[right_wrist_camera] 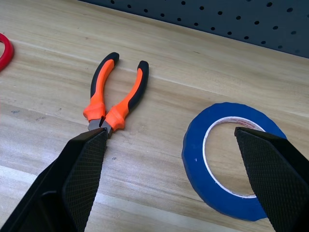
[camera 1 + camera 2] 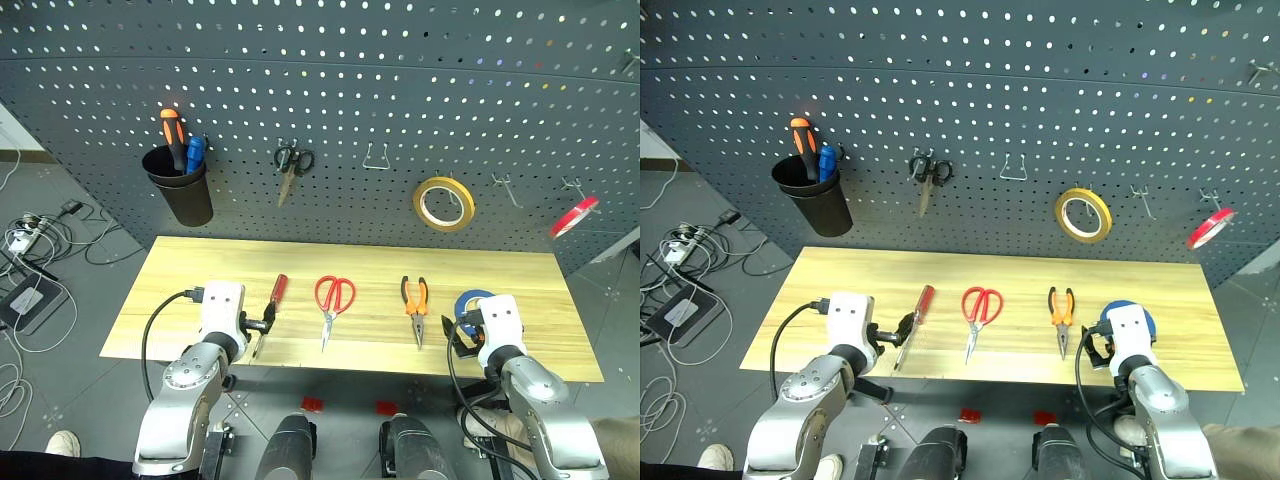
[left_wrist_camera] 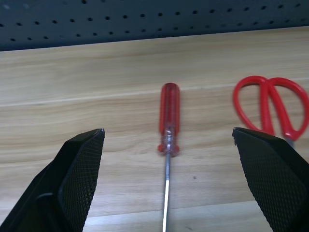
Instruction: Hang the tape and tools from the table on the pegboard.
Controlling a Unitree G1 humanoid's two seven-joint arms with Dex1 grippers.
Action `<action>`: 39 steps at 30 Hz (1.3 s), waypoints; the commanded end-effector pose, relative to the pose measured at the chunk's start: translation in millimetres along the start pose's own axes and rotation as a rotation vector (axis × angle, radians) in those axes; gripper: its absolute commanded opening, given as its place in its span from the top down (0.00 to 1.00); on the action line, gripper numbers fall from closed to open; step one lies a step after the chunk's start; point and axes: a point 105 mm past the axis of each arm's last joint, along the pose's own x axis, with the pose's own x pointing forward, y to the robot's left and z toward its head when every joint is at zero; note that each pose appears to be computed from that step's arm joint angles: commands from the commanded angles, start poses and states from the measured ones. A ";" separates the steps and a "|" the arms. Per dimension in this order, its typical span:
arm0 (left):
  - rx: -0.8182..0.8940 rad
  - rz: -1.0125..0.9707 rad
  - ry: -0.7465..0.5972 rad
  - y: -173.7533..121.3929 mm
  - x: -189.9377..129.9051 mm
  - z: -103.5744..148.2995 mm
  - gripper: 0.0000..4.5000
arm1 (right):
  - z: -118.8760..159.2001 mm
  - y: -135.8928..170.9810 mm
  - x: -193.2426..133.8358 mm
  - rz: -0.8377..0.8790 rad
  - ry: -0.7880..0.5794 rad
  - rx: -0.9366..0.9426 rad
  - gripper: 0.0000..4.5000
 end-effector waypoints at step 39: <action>0.132 -0.177 -0.058 -25.0 6.9 25.7 0.00 | 12.5 -14.3 1.2 -0.002 -0.019 -0.027 0.00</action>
